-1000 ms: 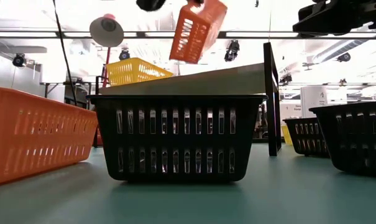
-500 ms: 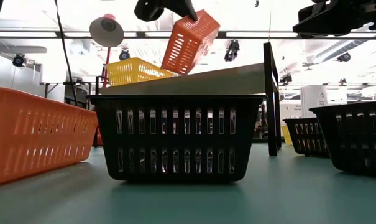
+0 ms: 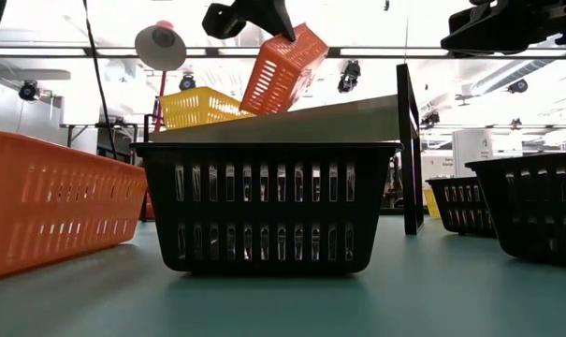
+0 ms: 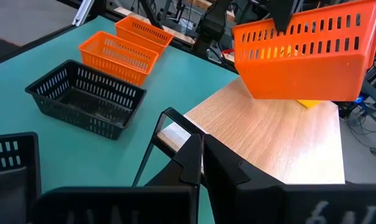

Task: Stack baskets on shelf by color
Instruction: Put the top orange bin on the shelf

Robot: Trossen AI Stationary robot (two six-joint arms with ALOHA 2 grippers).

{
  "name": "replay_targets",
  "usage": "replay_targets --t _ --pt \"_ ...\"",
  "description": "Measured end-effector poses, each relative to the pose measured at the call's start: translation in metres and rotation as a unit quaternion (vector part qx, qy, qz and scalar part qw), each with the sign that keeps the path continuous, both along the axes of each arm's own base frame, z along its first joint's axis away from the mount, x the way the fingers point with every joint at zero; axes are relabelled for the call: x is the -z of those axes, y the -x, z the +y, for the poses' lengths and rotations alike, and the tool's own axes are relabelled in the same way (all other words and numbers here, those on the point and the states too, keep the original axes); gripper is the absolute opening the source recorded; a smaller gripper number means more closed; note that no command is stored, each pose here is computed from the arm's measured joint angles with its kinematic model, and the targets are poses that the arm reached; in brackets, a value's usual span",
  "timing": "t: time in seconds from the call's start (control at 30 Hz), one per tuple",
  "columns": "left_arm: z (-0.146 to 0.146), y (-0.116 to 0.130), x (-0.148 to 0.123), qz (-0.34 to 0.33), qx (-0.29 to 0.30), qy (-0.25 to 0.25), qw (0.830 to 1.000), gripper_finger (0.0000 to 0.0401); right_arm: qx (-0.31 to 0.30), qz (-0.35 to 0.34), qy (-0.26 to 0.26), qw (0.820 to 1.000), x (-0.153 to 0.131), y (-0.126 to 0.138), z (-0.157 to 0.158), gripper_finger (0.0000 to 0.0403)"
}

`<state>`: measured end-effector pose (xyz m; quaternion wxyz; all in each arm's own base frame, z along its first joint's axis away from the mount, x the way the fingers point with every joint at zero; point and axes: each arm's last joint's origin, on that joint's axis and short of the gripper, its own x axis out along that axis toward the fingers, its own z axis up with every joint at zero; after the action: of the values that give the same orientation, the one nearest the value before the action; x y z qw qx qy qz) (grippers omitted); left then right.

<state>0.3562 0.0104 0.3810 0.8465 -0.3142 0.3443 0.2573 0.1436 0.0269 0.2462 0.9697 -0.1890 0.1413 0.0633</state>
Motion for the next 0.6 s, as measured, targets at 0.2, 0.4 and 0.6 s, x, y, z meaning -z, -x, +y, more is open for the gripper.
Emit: replay_targets --t 0.2,0.4,0.6 --pt "0.0004 -0.0001 0.0024 0.004 -0.001 0.001 1.0 0.0002 0.0 0.0 0.0 1.0 0.0 -0.0001 0.0 0.0009" --pt "0.0004 -0.0002 0.0027 0.004 -0.001 0.001 1.0 0.0031 0.0 0.0 0.0 1.0 0.0001 -0.0001 0.0 0.0009" --pt "0.0004 -0.0002 0.0027 0.004 -0.001 0.001 1.0 0.0069 0.0 0.0 0.0 1.0 0.0001 0.0 0.0 0.0009"
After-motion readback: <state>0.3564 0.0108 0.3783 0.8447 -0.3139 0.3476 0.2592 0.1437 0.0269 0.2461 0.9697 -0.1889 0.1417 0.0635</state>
